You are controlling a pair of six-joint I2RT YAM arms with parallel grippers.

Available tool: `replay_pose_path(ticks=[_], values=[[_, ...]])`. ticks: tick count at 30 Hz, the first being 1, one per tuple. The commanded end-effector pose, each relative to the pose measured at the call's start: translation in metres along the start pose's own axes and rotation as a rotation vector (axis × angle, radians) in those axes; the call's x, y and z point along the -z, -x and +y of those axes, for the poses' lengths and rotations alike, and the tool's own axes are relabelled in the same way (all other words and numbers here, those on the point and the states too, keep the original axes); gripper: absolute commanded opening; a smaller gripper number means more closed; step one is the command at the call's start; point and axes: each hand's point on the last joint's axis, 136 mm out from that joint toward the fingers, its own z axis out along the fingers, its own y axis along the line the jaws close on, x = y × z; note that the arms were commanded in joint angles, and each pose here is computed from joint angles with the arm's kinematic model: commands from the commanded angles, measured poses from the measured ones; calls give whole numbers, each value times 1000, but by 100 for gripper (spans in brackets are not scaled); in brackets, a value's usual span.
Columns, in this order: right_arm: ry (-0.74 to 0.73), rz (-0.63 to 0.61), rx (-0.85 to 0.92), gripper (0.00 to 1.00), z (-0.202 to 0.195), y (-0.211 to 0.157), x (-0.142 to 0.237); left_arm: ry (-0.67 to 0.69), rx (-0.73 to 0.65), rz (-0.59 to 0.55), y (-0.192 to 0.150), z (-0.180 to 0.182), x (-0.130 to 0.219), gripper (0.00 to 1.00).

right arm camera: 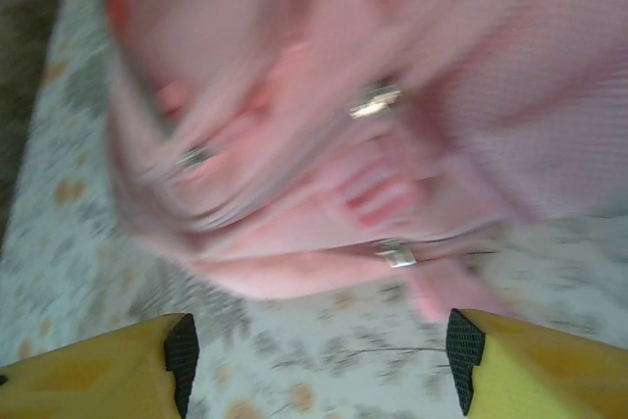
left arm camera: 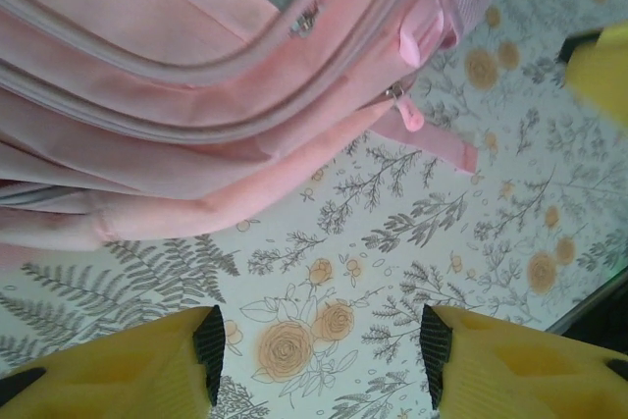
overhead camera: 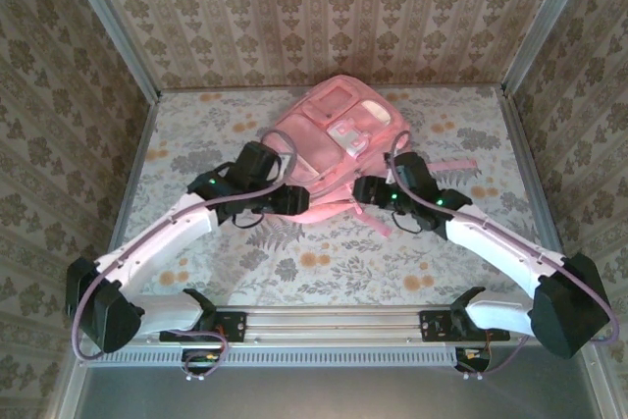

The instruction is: Pack the student bag

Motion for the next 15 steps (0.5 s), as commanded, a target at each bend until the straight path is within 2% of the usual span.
replay_pose_path(ticks=[1,3,8,11,13,15], values=[[-147,20,-103,65,-30,7,9,47,36,-39,-3,0,-17,58],[-133,24,-166,58,-20,16,8,75,48,-57,-8,3,-23,57],[-100,83,-244,52,13,27,-3,123,99,-141,-10,17,-17,57],[-47,109,-57,54,49,33,-15,159,113,-208,-10,31,-3,57],[49,172,158,59,80,28,-23,150,131,-231,-10,37,7,57],[132,226,265,61,99,21,-33,140,162,-230,-13,44,13,57]])
